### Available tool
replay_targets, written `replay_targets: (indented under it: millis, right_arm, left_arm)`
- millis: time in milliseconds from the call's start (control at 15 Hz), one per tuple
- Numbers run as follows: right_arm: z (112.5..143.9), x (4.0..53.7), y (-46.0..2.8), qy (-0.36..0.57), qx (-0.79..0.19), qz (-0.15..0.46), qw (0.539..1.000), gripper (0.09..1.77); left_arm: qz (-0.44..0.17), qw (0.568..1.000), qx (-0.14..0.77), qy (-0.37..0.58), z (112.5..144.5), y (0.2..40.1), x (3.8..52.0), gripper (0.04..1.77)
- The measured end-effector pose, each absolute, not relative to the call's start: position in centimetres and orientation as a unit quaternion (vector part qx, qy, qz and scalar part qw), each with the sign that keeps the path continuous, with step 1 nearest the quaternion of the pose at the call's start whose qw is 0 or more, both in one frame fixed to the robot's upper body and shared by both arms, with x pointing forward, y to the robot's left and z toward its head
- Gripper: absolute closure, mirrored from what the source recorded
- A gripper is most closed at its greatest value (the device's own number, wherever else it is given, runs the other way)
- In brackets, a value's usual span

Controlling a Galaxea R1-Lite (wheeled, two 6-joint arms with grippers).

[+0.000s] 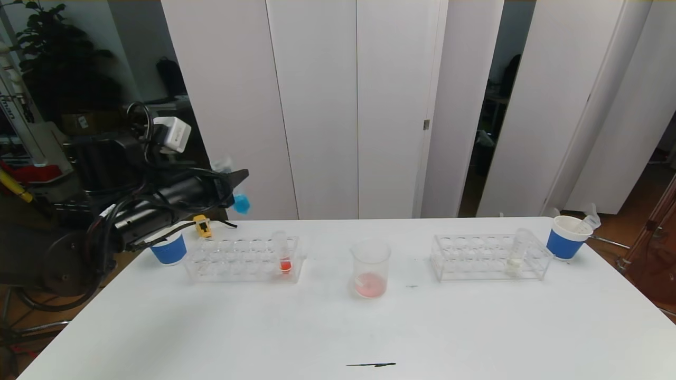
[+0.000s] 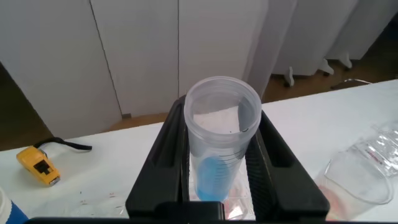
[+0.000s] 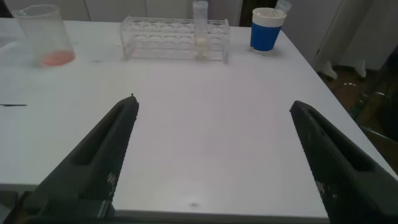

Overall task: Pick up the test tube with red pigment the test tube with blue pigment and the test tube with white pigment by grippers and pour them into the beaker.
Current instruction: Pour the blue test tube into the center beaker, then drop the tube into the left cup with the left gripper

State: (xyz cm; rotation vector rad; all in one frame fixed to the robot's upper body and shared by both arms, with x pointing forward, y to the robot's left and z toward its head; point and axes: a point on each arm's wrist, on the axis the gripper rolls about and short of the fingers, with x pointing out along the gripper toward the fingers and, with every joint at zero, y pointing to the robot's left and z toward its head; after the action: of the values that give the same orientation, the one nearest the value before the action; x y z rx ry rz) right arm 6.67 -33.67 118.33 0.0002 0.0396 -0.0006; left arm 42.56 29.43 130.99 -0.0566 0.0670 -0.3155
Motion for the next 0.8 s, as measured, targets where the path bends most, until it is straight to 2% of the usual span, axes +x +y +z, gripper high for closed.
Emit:
replay_targets:
  millis: [333,467,800]
  right_arm:
    - [118.3,6.7,-33.7,0.020,0.000,-0.001,1.000,0.11]
    - [118.3,6.7,-33.7,0.020,0.000,-0.001,1.000,0.11]
    - [118.3,6.7,-33.7,0.020,0.000,-0.001,1.000,0.11]
  left_arm:
    - [-0.271,0.962,-0.017,0.023,132.2,26.3,42.4,1.21]
    - [-0.308,0.951,0.015,0.017,132.0,25.6,42.5,1.21]
    - [-0.352,0.932,0.090,-0.003,130.9,22.9,43.6,1.21]
